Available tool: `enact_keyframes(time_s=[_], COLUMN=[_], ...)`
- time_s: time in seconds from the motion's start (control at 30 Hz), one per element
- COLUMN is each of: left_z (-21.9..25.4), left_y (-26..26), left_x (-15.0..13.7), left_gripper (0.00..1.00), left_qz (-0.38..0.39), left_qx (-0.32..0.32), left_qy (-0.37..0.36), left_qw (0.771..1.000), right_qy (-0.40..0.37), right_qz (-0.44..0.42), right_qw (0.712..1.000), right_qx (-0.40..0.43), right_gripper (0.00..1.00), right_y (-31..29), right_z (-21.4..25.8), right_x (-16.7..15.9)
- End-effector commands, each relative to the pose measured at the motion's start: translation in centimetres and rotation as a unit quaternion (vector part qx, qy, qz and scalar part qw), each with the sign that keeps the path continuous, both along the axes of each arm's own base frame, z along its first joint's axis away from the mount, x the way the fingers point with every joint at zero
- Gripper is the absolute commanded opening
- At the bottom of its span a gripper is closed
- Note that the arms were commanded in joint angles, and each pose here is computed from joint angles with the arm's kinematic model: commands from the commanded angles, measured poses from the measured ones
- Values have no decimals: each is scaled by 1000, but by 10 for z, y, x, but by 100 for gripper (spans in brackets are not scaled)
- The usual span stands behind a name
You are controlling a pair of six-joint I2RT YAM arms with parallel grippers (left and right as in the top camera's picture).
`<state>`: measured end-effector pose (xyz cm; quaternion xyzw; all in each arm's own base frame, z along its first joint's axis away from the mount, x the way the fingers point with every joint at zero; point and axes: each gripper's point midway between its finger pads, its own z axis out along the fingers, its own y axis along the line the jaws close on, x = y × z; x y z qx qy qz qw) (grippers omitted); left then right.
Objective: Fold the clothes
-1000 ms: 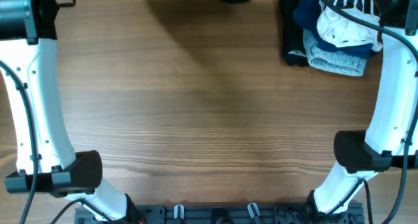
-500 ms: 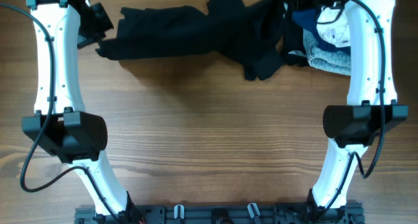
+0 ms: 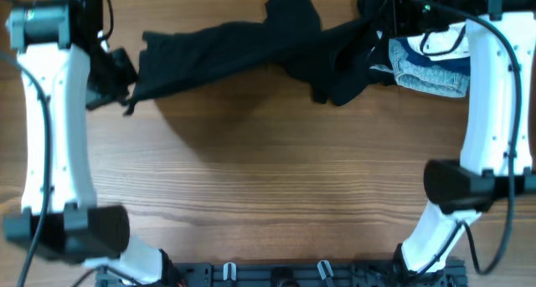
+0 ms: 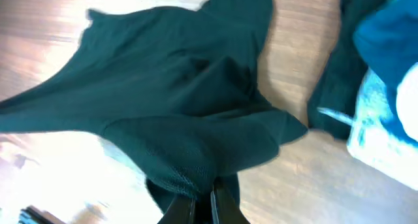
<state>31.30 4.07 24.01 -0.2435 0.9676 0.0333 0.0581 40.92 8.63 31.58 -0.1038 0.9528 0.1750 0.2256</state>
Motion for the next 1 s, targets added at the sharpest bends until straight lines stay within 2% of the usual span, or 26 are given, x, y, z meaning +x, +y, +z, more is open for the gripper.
enact_keyframes(time_s=[0.0,0.27,0.43,0.53,0.63,0.7,0.97], left_z=[-10,-61,-103,-123,-139,-147,-153], left_y=[9,2,-4,-5,-6,-6,-1], left_x=[-37,-91,-115,-125,-131,-131,-86], left_gripper=[4,4,4,4,4,4,4], left_qz=[32,81,166,193,220,236,244], left_qx=[14,4,0,3,5,6,-7], left_qy=[9,67,113,129,134,130,36], left_qw=[999,994,980,973,966,963,969], right_qy=[29,173,277,309,311,291,144], right_qz=[-58,-76,-81,-89,-98,-96,-82], right_qw=[996,979,957,946,945,952,986], right_qx=[-57,-69,-33,-39,-37,-29,0], right_gripper=[4,4,4,4,4,4,4], right_y=[-13,-14,-3,-6,-6,-4,6], right_z=[-5,-109,-189,-216,-227,-228,-212], right_x=[-41,-125,-180,-198,-200,-190,-118])
